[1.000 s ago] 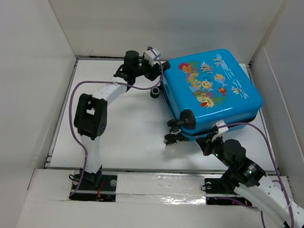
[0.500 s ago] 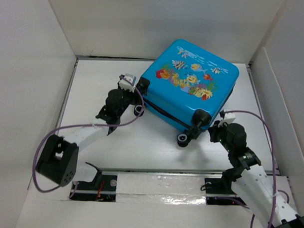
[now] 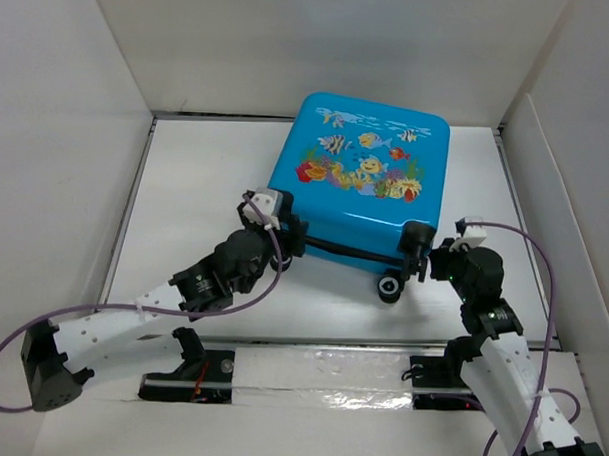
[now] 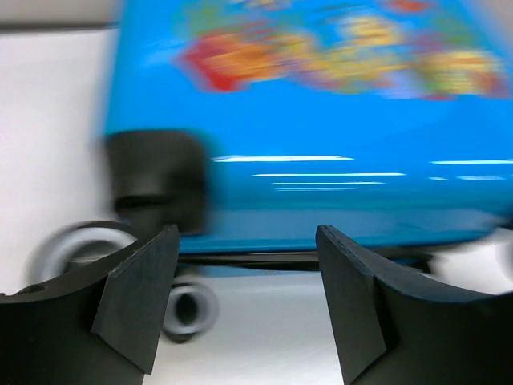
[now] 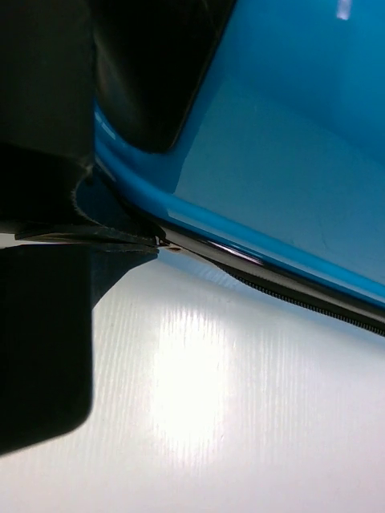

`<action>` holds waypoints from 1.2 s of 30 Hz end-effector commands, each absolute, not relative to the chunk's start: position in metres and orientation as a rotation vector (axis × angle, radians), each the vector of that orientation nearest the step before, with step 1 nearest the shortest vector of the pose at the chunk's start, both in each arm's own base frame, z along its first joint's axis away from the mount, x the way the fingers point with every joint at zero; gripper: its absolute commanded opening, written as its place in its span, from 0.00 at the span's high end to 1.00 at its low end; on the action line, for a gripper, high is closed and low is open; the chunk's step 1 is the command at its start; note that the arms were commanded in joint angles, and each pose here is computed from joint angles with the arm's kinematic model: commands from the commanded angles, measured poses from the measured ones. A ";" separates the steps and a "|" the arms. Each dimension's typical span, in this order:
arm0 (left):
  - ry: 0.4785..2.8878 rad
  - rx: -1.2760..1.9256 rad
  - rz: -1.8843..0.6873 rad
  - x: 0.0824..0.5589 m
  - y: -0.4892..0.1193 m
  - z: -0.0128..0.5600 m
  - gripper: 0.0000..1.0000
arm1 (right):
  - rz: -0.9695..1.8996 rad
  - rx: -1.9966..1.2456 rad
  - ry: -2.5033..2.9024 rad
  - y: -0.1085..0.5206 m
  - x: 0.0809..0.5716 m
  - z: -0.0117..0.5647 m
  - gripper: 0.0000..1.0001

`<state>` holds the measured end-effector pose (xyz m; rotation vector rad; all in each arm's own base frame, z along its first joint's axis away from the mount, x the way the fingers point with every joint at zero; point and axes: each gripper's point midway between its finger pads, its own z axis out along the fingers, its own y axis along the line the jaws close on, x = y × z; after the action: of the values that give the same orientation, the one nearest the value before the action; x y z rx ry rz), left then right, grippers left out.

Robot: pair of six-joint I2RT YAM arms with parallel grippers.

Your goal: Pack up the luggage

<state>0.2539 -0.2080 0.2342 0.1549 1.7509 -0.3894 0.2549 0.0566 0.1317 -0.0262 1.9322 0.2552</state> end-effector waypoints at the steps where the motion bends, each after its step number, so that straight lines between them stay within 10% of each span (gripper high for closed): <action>1: 1.661 0.225 -0.666 0.217 -0.271 0.305 0.34 | 0.533 -0.246 1.635 0.112 0.263 0.220 1.00; 15: 1.833 0.658 -0.824 0.165 -0.425 0.255 0.01 | 0.660 -0.374 1.638 0.135 0.262 0.218 1.00; 30: 1.892 0.699 -0.760 0.192 -0.449 0.227 0.15 | 0.651 -0.316 1.714 0.124 0.227 0.187 1.00; 36: 1.901 0.632 -0.752 0.186 -0.415 0.252 0.06 | 0.624 -0.298 1.708 0.120 0.230 0.188 1.00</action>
<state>0.1822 -0.4350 0.2002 0.7307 1.9678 -0.7187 0.2295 0.1101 0.1450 -0.2420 1.8371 0.5867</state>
